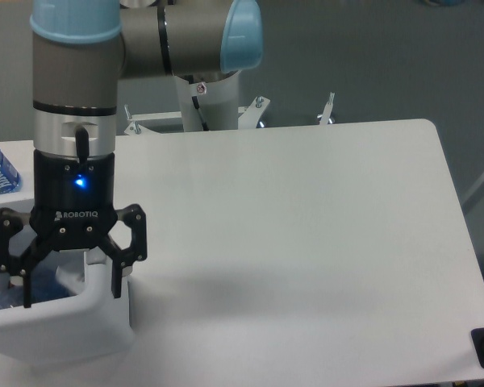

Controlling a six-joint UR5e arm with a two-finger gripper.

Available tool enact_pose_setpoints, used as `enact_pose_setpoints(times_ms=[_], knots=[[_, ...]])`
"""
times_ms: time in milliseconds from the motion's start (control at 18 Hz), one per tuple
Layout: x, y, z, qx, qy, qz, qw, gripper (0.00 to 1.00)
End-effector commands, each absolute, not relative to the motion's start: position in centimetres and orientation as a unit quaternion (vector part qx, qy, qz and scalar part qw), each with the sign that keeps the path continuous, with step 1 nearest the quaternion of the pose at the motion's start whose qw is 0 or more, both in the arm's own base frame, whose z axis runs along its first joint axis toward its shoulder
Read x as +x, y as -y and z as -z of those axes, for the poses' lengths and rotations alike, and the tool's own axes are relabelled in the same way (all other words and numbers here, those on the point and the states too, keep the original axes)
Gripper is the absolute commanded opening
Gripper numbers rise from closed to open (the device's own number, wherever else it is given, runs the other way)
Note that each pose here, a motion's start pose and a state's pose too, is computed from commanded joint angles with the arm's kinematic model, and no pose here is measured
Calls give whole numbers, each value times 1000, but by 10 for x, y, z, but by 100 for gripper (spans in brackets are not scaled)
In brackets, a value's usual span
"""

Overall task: Place the trash in the trash can
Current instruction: 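Lower the bottle into the bin and open the gripper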

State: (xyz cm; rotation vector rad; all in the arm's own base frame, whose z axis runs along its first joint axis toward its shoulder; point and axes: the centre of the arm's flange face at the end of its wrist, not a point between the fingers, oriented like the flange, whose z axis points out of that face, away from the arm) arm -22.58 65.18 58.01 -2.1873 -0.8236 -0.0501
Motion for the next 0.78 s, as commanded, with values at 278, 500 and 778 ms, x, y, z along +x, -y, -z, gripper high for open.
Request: enact_pose_setpoints(times_ms=[278,500,778], knots=[[-267,-610,-614,-868,282,-92,398,100],[-282,-592,-616,-897,193,-170,359,100],[-311,-575,-604,-914,186,-204,297,100]])
